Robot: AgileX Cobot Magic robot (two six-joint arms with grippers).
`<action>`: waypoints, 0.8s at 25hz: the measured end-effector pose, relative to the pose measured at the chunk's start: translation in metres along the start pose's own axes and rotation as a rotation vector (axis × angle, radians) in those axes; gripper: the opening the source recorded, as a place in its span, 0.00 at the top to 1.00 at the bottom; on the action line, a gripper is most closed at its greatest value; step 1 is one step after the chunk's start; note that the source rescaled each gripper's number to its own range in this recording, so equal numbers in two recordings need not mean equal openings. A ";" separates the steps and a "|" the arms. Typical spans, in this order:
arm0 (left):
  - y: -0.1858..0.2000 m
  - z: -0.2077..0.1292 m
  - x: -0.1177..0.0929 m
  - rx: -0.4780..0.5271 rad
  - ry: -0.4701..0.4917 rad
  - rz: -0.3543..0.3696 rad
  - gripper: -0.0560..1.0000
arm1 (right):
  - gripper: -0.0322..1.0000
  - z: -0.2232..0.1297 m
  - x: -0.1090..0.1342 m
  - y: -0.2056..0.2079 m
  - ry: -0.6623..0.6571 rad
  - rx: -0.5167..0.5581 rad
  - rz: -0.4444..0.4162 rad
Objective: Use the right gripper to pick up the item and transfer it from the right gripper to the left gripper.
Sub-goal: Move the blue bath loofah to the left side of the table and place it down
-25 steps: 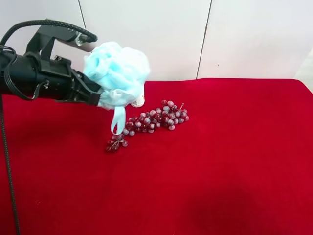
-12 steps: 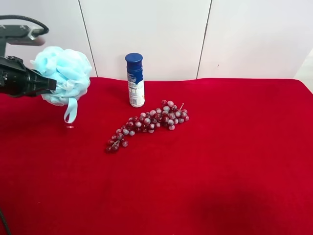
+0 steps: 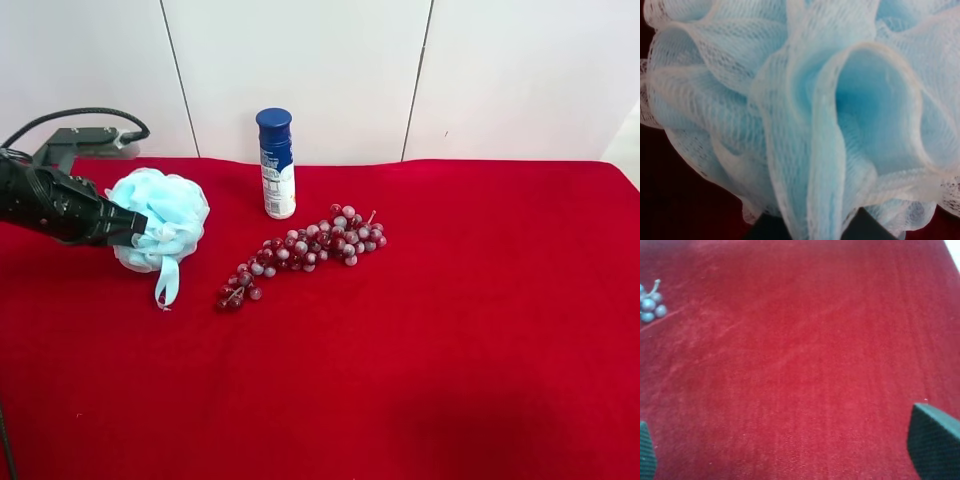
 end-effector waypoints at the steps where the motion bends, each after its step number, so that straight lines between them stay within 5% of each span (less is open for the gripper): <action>1: 0.000 0.000 0.000 0.000 0.000 0.001 0.95 | 0.00 0.000 0.000 0.000 -0.005 0.001 -0.009; 10: 0.000 0.002 0.000 -0.007 0.000 0.002 0.87 | 0.00 0.000 0.000 0.000 -0.010 0.001 -0.018; 12: 0.000 0.002 0.000 -0.007 0.000 0.002 0.71 | 0.00 0.000 0.000 0.000 -0.010 0.001 -0.018; 16: 0.000 0.003 0.001 -0.012 0.003 0.006 0.20 | 0.00 0.000 0.000 0.000 -0.010 0.001 -0.018; 20: 0.000 0.006 0.005 -0.039 0.003 0.044 0.02 | 0.00 0.000 0.000 0.000 -0.010 0.001 -0.018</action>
Point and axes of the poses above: a point on each arm's last joint axis where the gripper is mounted, y pointing back along that axis away from the gripper, x along the wrist's bending axis when the last joint is at zero, z = x × y, the point moved 2 cm from there along -y, pointing out along that axis toward the gripper, and after that the axes turned 4 degrees about y, right-handed, at the moved point
